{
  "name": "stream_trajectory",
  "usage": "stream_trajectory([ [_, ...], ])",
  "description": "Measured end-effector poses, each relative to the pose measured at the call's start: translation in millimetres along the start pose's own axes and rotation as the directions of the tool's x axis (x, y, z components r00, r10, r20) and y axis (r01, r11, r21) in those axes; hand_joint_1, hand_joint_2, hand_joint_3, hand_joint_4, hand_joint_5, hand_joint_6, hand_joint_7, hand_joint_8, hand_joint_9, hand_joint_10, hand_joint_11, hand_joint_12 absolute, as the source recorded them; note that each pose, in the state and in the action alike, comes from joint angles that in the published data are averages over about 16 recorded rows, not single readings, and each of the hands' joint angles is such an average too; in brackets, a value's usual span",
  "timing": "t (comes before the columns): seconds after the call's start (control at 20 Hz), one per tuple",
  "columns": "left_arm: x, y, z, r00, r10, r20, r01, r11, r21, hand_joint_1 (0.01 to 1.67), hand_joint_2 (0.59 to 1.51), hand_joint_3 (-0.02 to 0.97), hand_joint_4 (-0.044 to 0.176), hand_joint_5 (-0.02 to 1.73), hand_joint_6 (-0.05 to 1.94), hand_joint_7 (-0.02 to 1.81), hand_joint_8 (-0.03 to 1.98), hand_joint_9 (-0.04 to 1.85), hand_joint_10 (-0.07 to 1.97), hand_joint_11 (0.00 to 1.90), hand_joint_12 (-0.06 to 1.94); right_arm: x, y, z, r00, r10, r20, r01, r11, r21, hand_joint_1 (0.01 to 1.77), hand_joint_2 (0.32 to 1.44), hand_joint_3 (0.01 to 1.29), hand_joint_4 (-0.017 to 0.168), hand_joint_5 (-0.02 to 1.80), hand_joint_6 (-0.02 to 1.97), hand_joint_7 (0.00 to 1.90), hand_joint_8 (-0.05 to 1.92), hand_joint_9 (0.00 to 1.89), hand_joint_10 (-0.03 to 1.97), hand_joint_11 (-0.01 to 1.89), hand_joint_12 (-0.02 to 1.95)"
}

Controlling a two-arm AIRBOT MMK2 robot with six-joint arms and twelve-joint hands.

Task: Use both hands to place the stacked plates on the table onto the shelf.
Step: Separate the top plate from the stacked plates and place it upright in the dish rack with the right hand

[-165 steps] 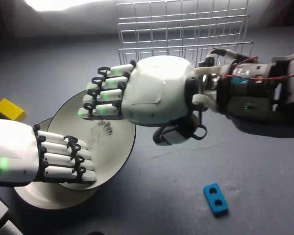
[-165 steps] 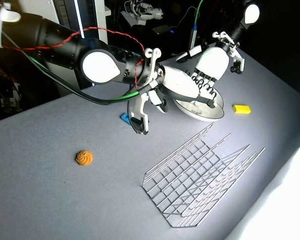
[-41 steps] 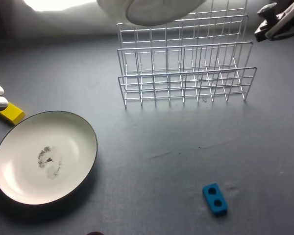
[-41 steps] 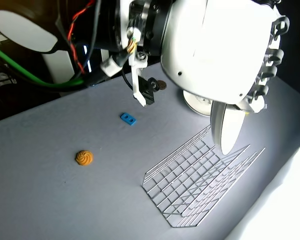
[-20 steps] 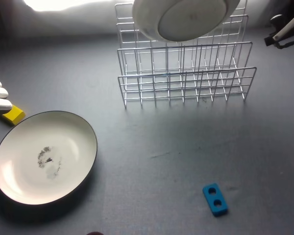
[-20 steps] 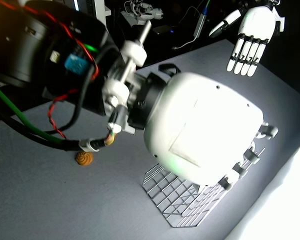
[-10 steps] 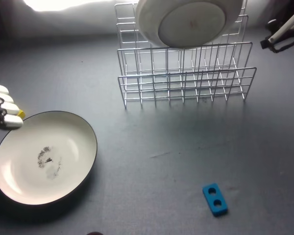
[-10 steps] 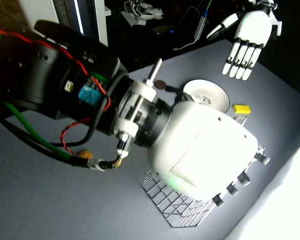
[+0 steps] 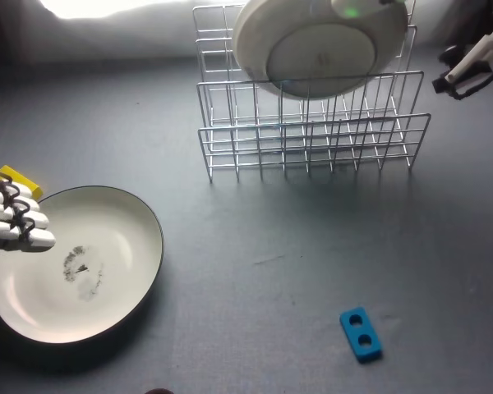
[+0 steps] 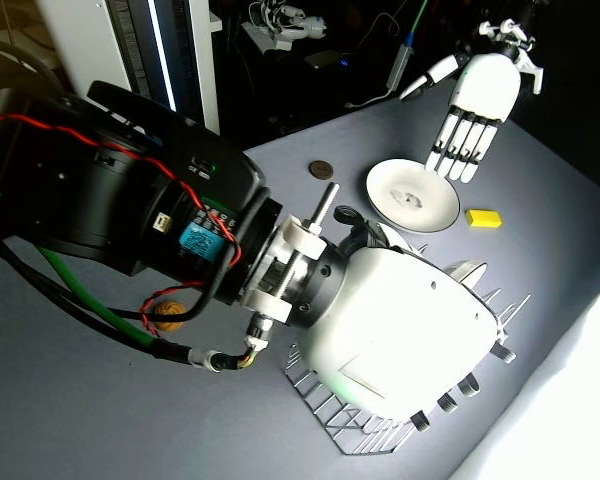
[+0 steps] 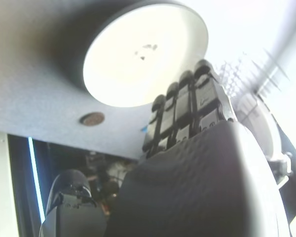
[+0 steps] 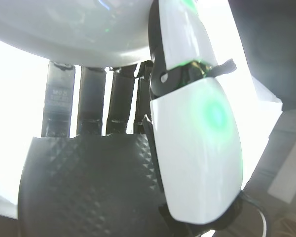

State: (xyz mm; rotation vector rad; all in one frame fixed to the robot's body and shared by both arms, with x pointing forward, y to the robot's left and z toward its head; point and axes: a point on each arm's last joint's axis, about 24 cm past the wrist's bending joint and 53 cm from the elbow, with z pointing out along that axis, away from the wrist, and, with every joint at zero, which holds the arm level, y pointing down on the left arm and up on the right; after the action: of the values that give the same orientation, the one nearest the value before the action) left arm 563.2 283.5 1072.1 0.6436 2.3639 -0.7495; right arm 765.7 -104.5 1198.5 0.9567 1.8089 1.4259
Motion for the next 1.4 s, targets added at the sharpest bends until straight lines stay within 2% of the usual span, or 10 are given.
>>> stream_trajectory([
  [0.5, 9.1, 19.3, 11.7, 0.9993, -0.035, -0.013, 0.035, 0.998, -0.054, 0.02, 1.011, 0.005, 0.001, 0.01, 0.02, 0.01, 0.0, 0.02, 0.0, 0.02, 0.01, -7.7, -20.2, 9.7, 1.0, 0.006, 0.015, -0.006, 0.999, 0.042, 1.37, 1.0, 0.02, -0.008, 0.94, 0.78, 1.11, 0.73, 1.01, 1.02, 0.8, 1.1],
  [1.0, 17.4, 25.3, 18.7, 0.9983, -0.051, -0.028, 0.049, 0.9961, -0.073, 0.01, 1.007, 0.007, 0.002, 0.01, 0.02, 0.01, 0.0, 0.02, 0.01, 0.02, 0.01, -14.2, -36.5, 10.9, 0.999, -0.001, 0.036, -0.001, 0.998, 0.065, 1.37, 1.0, 0.02, -0.008, 0.94, 0.78, 1.11, 0.74, 1.0, 0.99, 0.81, 1.1],
  [1.15, 20.0, 27.4, 19.7, 0.998, -0.054, -0.033, 0.051, 0.9954, -0.082, 0.01, 1.005, 0.007, 0.002, 0.01, 0.02, 0.01, 0.0, 0.02, 0.01, 0.02, 0.01, -15.6, -38.4, 10.7, 0.999, -0.004, 0.04, 0.001, 0.998, 0.067, 1.36, 1.01, 0.02, -0.008, 0.92, 0.8, 1.09, 0.75, 1.0, 0.85, 0.8, 1.11],
  [1.25, 21.1, 28.6, 20.3, 0.9979, -0.055, -0.035, 0.052, 0.9949, -0.086, 0.01, 1.005, 0.006, 0.002, 0.01, 0.02, 0.01, 0.0, 0.02, 0.01, 0.02, 0.01, -16.2, -38.3, 10.6, 0.999, -0.005, 0.042, 0.002, 0.998, 0.066, 1.33, 1.02, 0.02, -0.008, 0.91, 0.81, 1.08, 0.68, 1.0, 0.75, 0.78, 1.12],
  [1.4, 22.3, 30.1, 20.7, 0.9977, -0.057, -0.038, 0.053, 0.9943, -0.092, 0.01, 1.007, 0.006, 0.002, 0.01, 0.02, 0.01, 0.0, 0.02, 0.01, 0.02, 0.01, -17.3, -36.7, 10.4, 0.999, -0.005, 0.044, 0.003, 0.998, 0.062, 1.27, 1.04, 0.02, -0.008, 0.89, 0.7, 1.05, 0.55, 0.99, 0.59, 0.73, 1.13],
])
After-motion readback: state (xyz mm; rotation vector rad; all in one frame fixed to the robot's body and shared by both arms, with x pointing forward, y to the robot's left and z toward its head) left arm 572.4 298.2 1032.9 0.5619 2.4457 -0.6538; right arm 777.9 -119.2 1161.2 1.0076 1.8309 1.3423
